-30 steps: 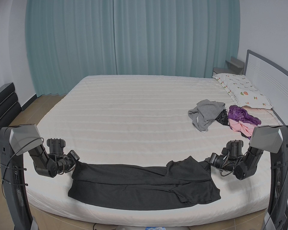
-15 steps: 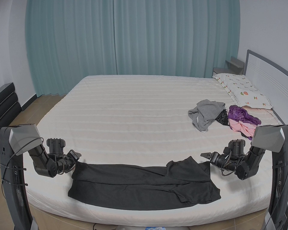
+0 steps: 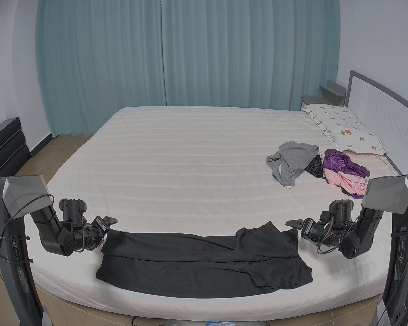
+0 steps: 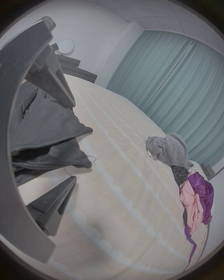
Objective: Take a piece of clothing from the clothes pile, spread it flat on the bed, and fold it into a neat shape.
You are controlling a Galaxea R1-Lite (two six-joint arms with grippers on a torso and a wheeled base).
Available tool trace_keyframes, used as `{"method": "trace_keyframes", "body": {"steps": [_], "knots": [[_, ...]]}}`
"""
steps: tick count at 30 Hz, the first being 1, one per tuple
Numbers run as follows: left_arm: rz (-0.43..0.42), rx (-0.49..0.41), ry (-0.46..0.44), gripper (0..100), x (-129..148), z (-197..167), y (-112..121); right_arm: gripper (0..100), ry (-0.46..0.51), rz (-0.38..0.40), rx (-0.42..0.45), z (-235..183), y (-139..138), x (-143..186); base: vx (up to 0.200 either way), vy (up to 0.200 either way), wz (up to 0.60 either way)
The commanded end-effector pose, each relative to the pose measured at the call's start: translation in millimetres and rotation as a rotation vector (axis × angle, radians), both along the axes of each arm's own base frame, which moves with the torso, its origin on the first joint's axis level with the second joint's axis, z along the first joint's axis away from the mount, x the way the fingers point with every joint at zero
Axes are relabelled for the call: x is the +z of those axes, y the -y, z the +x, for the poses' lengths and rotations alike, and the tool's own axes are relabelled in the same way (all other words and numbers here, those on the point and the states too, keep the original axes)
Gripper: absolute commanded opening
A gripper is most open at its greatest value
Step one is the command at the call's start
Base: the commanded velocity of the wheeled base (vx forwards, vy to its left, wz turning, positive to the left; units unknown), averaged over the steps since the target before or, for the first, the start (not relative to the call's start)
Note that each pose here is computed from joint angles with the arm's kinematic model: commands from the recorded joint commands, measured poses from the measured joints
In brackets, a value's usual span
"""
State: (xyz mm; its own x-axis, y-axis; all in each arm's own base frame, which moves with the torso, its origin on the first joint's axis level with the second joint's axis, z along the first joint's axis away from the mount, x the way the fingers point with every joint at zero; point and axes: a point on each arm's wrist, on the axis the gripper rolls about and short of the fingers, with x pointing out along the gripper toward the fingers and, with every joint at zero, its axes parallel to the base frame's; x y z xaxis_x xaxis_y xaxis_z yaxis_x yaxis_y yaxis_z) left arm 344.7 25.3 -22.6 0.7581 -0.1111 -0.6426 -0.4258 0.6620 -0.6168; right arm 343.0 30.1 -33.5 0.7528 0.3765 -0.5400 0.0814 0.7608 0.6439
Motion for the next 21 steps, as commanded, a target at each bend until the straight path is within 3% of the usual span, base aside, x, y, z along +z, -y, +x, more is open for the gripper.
{"method": "trace_keyframes", "body": {"steps": [1, 4, 13, 18, 21], "knots": [[0.004, -0.01, 0.01, 100, 8.4, -6.6, 0.8, 100, -0.016, -0.002, 0.001, -7.1, 0.0, 0.6, 0.0, 0.0, 0.0], [0.003, -0.01, -0.001, 100, 6.8, -9.2, 1.0, 100, -0.012, 0.001, -0.005, -8.5, 0.2, 4.3, 0.0, 0.0, 0.0], [-0.005, -0.008, -0.061, 100, 8.8, -39.1, 3.5, 100, -0.088, 0.046, -0.021, -40.1, -4.7, 14.5, -0.2, 0.0, 0.0], [0.005, -0.011, -0.112, 100, -0.5, -65.9, 6.9, 100, -0.112, 0.057, -0.019, -56.3, -8.0, 12.8, 0.0, 0.0, 0.0], [0.017, -0.01, -0.09, 100, -2.0, -75.2, 9.8, 100, -0.128, 0.036, -0.036, -64.0, -9.5, 7.5, 0.0, 0.0, 0.0]]}}
